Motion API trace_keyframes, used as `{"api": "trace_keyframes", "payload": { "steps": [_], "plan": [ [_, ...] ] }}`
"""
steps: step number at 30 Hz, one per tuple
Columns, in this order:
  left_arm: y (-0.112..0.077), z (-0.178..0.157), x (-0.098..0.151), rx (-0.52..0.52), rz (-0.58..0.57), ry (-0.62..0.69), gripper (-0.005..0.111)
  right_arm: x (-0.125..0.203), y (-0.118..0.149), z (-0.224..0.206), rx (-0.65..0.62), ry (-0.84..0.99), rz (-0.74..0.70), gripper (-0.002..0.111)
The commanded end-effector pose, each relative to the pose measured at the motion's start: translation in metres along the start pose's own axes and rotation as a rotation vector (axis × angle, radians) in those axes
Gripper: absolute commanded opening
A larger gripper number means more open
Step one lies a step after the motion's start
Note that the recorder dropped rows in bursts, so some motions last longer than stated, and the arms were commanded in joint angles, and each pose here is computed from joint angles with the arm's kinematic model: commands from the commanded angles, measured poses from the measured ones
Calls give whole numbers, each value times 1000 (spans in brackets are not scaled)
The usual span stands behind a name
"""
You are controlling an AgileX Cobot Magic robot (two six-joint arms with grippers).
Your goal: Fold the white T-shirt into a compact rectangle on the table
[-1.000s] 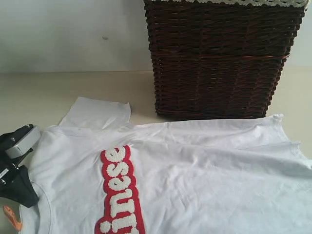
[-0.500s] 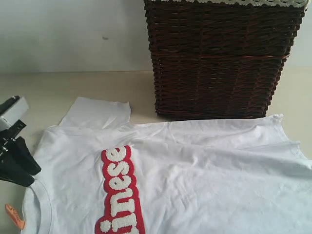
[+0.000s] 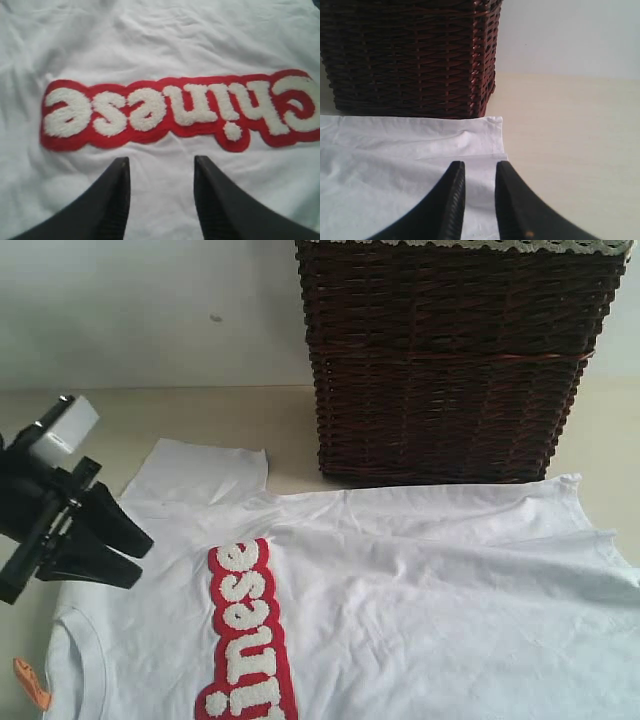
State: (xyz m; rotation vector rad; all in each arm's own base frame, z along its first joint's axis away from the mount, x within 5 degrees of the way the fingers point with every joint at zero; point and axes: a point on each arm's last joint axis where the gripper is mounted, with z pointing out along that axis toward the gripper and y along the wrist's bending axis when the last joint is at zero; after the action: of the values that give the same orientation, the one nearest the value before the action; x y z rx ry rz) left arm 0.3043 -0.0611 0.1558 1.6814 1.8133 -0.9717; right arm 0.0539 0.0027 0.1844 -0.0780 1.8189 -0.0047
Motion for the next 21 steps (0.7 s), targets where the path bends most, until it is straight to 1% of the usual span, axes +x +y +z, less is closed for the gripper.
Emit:
{"api": "trace_keyframes", "payload": {
  "steps": [1, 3, 5, 6, 7, 9, 10, 12, 14, 18, 21],
  "plan": [
    [3, 17, 2, 11, -35, 76, 42, 1, 0, 0, 0, -9, -1, 23],
    [2, 15, 4, 10, -45, 114, 43, 1, 0, 0, 0, -9, 1, 23],
    [-3, 9, 7, 37, -21, 196, 49, 1, 0, 0, 0, -9, 1, 23],
    [-6, 7, 9, 50, -11, 239, 53, 1, 0, 0, 0, -9, -1, 23],
    [-12, 3, 13, 71, 6, 305, 61, 1, 0, 0, 0, -9, -1, 23],
    [-20, -1, 18, 95, 20, 382, 74, 1, 0, 0, 0, -9, -1, 23],
    [-27, -3, 22, 116, 21, 430, 82, 1, 0, 0, 0, -9, -1, 23],
    [-36, -4, 26, 130, 21, 467, 91, 1, 0, 0, 0, -9, -1, 23],
    [-46, -4, 30, 129, 8, 501, 94, 1, 0, 0, 0, -9, -1, 23],
    [-59, -7, 37, 82, -27, 577, 95, 1, 0, 0, 1, -9, -5, 23],
    [-63, -10, 32, 35, -61, 562, 95, 1, 0, 0, 1, -9, -3, 23]
  ]
}}
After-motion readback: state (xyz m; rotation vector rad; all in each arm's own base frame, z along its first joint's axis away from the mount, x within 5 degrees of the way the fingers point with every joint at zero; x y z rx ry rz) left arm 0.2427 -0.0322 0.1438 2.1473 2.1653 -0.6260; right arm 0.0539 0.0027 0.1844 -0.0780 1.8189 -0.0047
